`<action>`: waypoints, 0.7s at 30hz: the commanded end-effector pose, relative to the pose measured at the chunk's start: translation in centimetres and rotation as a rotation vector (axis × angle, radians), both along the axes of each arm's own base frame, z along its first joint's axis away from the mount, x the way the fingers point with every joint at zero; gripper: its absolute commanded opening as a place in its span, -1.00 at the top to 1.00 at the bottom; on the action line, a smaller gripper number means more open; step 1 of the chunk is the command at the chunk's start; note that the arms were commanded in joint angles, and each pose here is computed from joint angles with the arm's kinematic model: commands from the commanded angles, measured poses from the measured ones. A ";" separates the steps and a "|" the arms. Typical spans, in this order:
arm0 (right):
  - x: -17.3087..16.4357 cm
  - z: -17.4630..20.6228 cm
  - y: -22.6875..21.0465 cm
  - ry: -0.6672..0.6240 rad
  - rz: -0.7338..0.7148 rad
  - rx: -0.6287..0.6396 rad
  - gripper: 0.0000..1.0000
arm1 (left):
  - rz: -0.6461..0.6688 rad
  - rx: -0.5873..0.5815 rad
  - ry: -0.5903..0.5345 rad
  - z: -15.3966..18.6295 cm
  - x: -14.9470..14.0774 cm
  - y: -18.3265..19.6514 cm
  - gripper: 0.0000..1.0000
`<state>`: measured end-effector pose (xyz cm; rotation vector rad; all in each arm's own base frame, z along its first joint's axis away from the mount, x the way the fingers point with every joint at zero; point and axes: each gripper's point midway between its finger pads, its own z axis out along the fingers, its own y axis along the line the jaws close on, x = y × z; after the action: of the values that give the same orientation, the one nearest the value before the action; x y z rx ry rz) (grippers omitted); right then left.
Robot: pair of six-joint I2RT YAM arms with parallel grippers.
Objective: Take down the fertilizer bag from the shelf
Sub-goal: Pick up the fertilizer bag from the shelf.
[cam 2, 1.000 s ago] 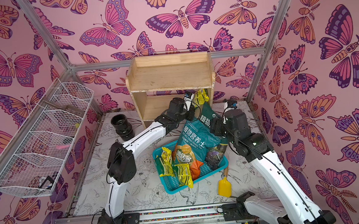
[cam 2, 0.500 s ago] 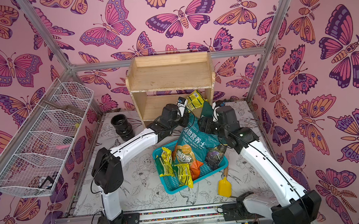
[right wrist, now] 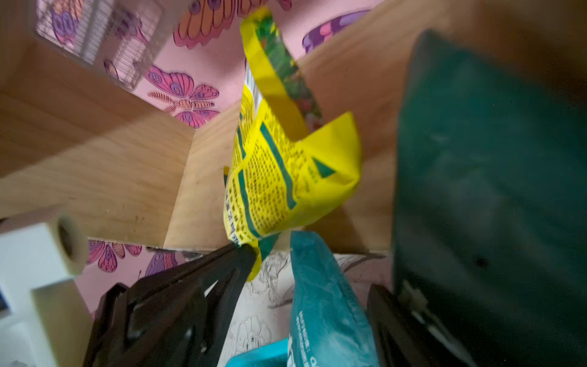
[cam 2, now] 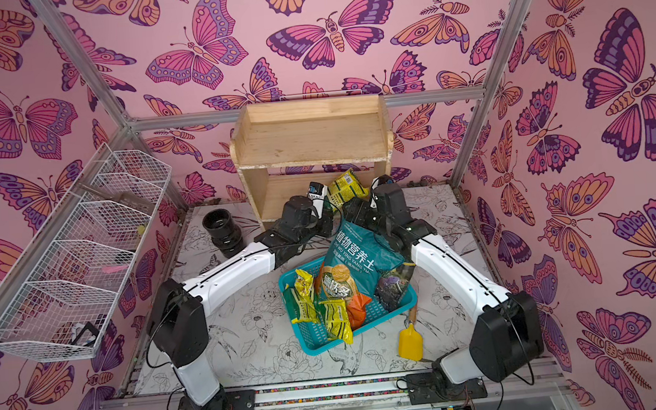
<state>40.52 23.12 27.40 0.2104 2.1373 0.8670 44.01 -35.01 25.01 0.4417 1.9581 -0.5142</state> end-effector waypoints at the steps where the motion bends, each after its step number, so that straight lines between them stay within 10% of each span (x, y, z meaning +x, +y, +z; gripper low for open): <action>1: 1.9 2.7 1.5 -0.074 -0.015 0.071 -0.65 | 0.013 -0.015 0.030 -0.6 -0.3 0.6 1.00; 11: 5.6 1.5 1.9 -0.127 -0.087 0.064 -0.53 | 0.010 -0.019 0.027 -0.6 -0.6 0.8 1.00; 18: 5.9 1.7 2.7 -0.158 -0.074 0.112 0.50 | 0.010 -0.019 0.026 -0.6 -0.7 0.9 1.00; 21: 5.5 2.4 2.9 -0.179 -0.064 0.112 0.62 | 0.017 -0.022 0.025 -0.5 -0.6 1.0 0.84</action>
<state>45.92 25.96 27.87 0.2678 1.9803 0.9192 44.01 -34.70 24.96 0.4116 1.9476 -0.5332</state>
